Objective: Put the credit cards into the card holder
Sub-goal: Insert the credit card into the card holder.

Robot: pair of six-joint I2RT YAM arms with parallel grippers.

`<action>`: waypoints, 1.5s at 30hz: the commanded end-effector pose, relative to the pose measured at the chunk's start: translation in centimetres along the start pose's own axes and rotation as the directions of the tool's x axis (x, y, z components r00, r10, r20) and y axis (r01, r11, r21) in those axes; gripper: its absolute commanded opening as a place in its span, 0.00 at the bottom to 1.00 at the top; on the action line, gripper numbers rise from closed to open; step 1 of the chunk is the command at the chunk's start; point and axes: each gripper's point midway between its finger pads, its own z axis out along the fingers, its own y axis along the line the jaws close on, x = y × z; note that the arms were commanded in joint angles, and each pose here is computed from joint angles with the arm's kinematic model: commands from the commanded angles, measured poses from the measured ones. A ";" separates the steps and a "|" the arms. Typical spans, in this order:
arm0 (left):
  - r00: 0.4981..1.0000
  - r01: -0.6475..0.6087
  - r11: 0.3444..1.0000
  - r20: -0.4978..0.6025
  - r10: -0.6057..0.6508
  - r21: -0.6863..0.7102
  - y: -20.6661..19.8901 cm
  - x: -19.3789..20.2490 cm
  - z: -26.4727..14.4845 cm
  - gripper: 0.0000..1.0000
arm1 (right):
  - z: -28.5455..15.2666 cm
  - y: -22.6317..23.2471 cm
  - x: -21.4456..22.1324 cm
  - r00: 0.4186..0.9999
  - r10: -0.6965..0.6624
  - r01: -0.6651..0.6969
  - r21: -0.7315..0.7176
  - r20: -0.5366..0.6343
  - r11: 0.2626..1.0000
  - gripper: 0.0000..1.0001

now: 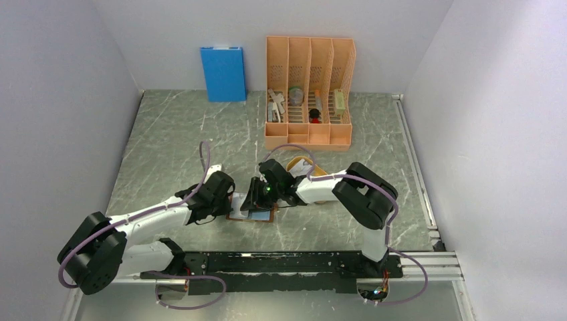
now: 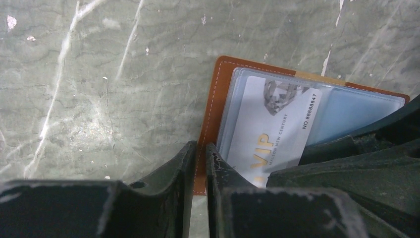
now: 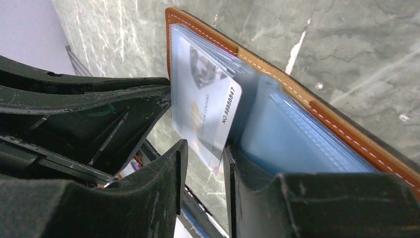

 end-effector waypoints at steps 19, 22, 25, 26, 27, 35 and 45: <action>1.000 0.010 1.000 0.018 -0.010 -0.030 0.8 -0.5 -1.2 0.20 | -1.3 -1.8 -1.0 0.995 -0.065 0.048 0.202 0.079 0.978 0.47; 1.000 0.010 0.999 0.021 -0.009 -0.033 0.8 -0.5 -1.1 0.20 | -1.6 -1.6 -1.3 0.993 -0.068 0.048 0.200 0.096 0.979 0.45; 1.000 0.007 0.999 0.021 -0.007 -0.038 0.8 -0.6 -1.0 0.20 | -1.9 -1.3 -1.5 0.991 -0.069 0.046 0.195 0.112 0.980 0.41; 1.000 0.006 0.999 0.020 -0.006 -0.040 0.9 -0.5 -0.9 0.20 | -1.9 -1.5 -1.6 0.991 -0.070 0.046 0.201 0.113 0.978 0.39; 1.000 0.006 0.999 0.018 -0.005 -0.042 0.9 -0.5 -0.8 0.20 | -1.8 -1.5 -1.5 0.991 -0.072 0.048 0.203 0.110 0.978 0.38; 1.000 0.002 1.000 -0.007 -0.002 -0.019 0.4 0.1 -0.3 0.20 | -0.8 -1.5 -1.1 0.995 -0.067 0.054 0.179 0.071 0.982 0.36; 0.999 -0.012 1.000 -0.036 0.012 0.003 -0.1 0.6 0.2 0.18 | -0.4 0.1 -0.9 0.993 -0.100 0.093 0.112 0.057 0.989 0.36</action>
